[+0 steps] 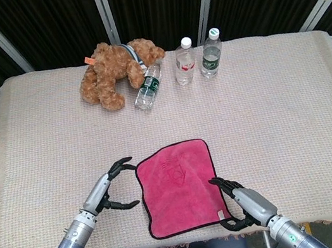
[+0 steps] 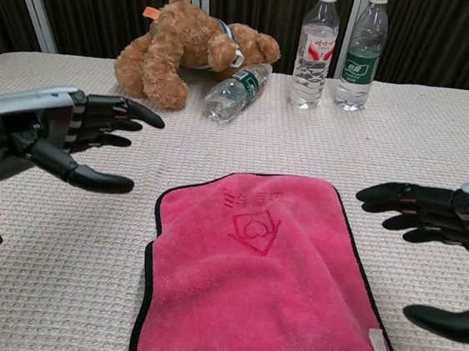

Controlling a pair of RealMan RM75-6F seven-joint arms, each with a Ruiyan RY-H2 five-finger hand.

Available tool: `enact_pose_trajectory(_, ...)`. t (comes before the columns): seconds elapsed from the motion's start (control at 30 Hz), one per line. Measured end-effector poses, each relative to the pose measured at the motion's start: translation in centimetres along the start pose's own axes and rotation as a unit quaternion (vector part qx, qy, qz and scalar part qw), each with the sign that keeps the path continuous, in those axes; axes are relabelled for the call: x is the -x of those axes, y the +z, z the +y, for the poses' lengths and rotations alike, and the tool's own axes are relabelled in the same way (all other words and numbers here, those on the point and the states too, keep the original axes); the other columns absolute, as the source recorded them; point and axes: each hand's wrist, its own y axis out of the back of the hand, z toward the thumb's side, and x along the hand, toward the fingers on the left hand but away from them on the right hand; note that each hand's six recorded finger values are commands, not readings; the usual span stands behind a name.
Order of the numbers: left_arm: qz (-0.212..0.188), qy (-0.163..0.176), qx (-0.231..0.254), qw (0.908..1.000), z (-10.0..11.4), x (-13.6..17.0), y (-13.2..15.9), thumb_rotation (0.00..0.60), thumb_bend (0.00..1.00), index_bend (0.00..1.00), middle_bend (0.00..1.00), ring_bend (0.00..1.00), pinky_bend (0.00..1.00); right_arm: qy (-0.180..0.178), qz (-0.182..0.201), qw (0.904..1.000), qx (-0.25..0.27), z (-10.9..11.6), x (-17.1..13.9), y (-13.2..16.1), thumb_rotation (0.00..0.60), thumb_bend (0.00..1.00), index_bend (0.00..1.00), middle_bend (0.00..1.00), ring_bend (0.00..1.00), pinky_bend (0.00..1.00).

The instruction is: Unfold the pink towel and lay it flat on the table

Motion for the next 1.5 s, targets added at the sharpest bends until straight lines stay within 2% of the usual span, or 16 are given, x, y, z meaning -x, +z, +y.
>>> enact_pose_trajectory(0.03,-0.002,0.004,-0.002,1.0000,0.5,0.0,0.1,0.600,0.16,0.24,0.06,0.00,0.00,-0.004,0.004,1.0000,-0.001,0.3,-0.1,0.1,0.600,0.32,0.00,0.00,0.00,0.00)
enact_pose_trajectory(0.1,-0.002,0.009,-0.013,0.9999,1.2,-0.1,0.2,0.600,0.37,0.24,0.07,0.00,0.00,-0.013,0.008,0.9999,-0.003,0.8,-0.3,0.2,0.600,0.32,0.00,0.00,0.00,0.00)
enact_pose_trajectory(0.17,-0.001,0.009,-0.028,0.9996,1.5,-0.1,0.0,0.600,0.55,0.24,0.08,0.00,0.00,-0.025,0.010,0.9996,-0.008,1.5,-0.4,0.0,0.600,0.32,0.00,0.00,0.00,0.00)
enact_pose_trajectory(0.27,0.001,0.008,-0.069,0.9976,1.8,-0.4,-0.5,0.600,0.70,0.24,0.09,0.00,0.00,-0.047,0.011,0.9986,-0.020,2.6,-0.3,-0.6,0.600,0.32,0.00,0.00,0.00,0.00)
enact_pose_trajectory(0.37,0.002,0.001,-0.123,0.9924,1.8,-0.8,-1.0,0.600,0.74,0.24,0.11,0.00,0.00,-0.070,0.010,0.9971,-0.029,3.5,-0.3,-1.5,0.600,0.32,0.00,0.00,0.00,0.00)
enact_pose_trajectory(0.43,0.003,-0.006,-0.168,0.9857,1.7,-1.2,-1.3,0.600,0.73,0.24,0.11,0.00,0.00,-0.084,0.011,0.9959,-0.032,4.1,-0.3,-2.1,0.600,0.32,0.00,0.00,0.00,0.00)
enact_pose_trajectory(0.5,0.002,-0.017,-0.218,0.9759,1.5,-1.6,-1.7,0.600,0.66,0.24,0.12,0.00,0.00,-0.094,0.011,0.9949,-0.034,4.5,-0.3,-2.5,0.600,0.32,0.00,0.00,0.00,0.00)
enact_pose_trajectory(0.57,0.001,-0.026,-0.262,0.9647,1.2,-2.1,-1.9,0.600,0.50,0.24,0.13,0.00,0.00,-0.104,0.010,0.9940,-0.034,4.9,-0.3,-3.1,0.600,0.32,0.00,0.00,0.00,0.00)
enact_pose_trajectory(0.7,-0.007,-0.039,-0.360,0.9320,0.3,-3.3,-2.4,0.600,0.27,0.32,0.16,0.00,0.00,-0.115,0.007,0.9929,-0.027,5.4,-0.1,-4.3,0.600,0.32,0.00,0.00,0.00,0.00)
enact_pose_trajectory(0.8,-0.013,-0.037,-0.410,0.9114,-0.6,-4.2,-2.8,0.600,0.19,0.38,0.17,0.00,0.00,-0.121,0.006,0.9924,-0.021,5.6,0.1,-5.2,0.600,0.32,0.00,0.00,0.00,0.00)
enact_pose_trajectory(0.9,-0.016,-0.017,-0.441,0.8970,-1.0,-5.1,-3.0,0.600,0.17,0.40,0.18,0.00,0.00,-0.126,0.011,0.9918,-0.017,5.7,0.2,-5.7,0.600,0.32,0.00,0.00,0.00,0.00)
enact_pose_trajectory(1.1,-0.018,0.036,-0.469,0.8823,-1.0,-6.4,-3.1,0.600,0.17,0.47,0.18,0.00,0.00,-0.131,0.025,0.9911,-0.011,5.5,0.3,-6.1,0.600,0.32,0.00,0.00,0.00,0.00)
enact_pose_trajectory(1.3,-0.018,0.065,-0.477,0.8765,-0.8,-7.0,-3.3,0.600,0.17,0.50,0.19,0.00,0.00,-0.131,0.029,0.9909,-0.006,5.4,0.2,-6.2,0.600,0.32,0.00,0.00,0.00,0.00)
enact_pose_trajectory(1.5,-0.022,0.076,-0.483,0.8723,-1.1,-7.7,-3.7,0.600,0.17,0.50,0.19,0.00,0.00,-0.135,0.033,0.9903,0.002,5.4,0.3,-6.1,0.600,0.32,0.00,0.00,0.00,0.00)
